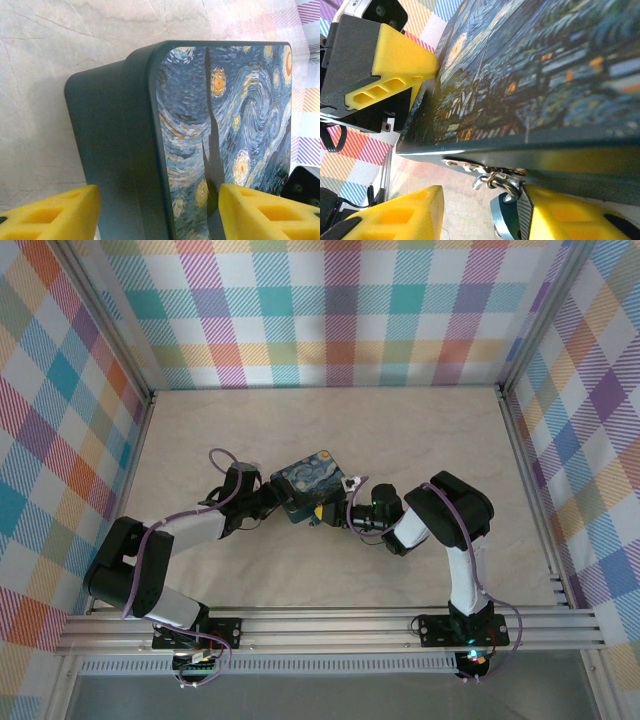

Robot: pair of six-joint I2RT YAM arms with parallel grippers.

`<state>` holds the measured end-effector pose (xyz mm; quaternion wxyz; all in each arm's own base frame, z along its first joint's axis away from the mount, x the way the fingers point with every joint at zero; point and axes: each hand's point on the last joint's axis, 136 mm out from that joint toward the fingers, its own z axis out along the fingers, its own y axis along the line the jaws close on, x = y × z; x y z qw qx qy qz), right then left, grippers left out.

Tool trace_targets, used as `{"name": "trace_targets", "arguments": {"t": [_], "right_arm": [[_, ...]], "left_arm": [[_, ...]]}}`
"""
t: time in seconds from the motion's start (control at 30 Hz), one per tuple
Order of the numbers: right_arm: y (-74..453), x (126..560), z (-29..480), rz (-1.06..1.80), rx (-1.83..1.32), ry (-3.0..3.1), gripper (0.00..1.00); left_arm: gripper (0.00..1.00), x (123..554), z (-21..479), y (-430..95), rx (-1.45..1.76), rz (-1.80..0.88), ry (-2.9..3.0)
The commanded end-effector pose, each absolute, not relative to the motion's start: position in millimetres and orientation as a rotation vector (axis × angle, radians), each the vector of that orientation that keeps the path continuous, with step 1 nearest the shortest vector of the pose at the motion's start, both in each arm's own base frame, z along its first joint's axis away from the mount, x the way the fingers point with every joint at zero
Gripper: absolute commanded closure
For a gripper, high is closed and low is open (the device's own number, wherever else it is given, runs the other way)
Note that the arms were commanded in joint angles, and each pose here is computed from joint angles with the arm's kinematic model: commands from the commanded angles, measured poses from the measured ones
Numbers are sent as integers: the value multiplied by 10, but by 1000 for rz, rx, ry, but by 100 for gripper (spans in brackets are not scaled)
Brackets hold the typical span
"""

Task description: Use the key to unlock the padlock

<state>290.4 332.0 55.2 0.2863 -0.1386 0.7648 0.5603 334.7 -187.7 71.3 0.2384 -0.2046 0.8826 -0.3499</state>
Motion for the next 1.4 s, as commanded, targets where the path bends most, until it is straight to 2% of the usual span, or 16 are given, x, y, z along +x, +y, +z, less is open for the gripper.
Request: {"name": "trace_targets", "arguments": {"t": [0.0,0.57,0.83,1.37], "right_arm": [[3377,2928,653,1515,-392,1987,59],[3386,2946,549,1474,-363,2037,79],[3332,2977,556,1451,-297,2043,93],[3088,3012,642,1383,-202,2021,98]], "left_arm": [[37,3132,402,-1843,-588,-866,2552],[37,3121,415,-1859,-588,-867,2546],[37,3098,394,-1843,-597,-854,2546],[36,2980,357,-1764,-621,-822,2552]]}}
